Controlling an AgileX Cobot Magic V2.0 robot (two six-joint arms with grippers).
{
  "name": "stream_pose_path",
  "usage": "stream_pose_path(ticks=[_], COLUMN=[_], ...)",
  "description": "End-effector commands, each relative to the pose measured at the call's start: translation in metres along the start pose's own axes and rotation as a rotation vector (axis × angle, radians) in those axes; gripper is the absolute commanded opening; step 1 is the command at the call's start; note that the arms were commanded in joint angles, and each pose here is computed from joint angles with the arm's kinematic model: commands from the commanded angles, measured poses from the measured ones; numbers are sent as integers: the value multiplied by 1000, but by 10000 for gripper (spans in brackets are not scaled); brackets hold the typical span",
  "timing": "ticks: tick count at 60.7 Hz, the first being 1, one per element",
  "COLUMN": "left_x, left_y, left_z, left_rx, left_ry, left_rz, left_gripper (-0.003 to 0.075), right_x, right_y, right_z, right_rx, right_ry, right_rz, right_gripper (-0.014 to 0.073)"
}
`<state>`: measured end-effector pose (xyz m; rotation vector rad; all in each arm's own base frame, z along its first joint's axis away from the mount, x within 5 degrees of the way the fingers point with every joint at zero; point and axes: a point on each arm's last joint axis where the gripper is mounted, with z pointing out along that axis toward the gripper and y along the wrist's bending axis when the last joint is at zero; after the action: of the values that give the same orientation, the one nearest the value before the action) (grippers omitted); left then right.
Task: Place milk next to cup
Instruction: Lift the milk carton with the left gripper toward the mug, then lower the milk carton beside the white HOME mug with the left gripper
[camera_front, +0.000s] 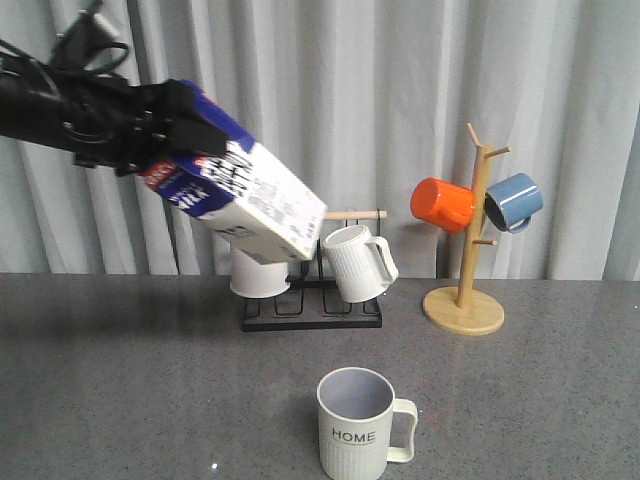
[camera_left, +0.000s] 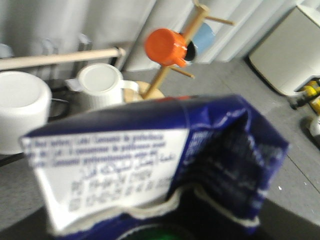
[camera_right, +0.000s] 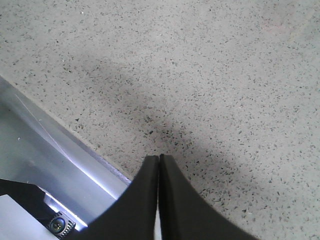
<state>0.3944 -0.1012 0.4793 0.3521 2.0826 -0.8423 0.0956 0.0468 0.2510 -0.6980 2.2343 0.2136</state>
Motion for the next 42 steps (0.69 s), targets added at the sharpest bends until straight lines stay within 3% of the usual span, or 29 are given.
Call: stream_pose_path(ticks=[1,16,42], left_x=[-7,9,34], left_y=[-26,-14,10], left_z=[-5,20,68], left_rx=[9,-125,-196], left_ry=[-70,72,231], left_rz=[65,71,24], left_gripper=[174,174,174], right_x=[-12,-12,-12], right_y=[-3,-3,-2], right_z=[-5,-5,-5], right_rx=[27,24,20], right_ry=[-80,-78,-79], right_rz=[-1,3,8], right_gripper=[-5,-5,-5])
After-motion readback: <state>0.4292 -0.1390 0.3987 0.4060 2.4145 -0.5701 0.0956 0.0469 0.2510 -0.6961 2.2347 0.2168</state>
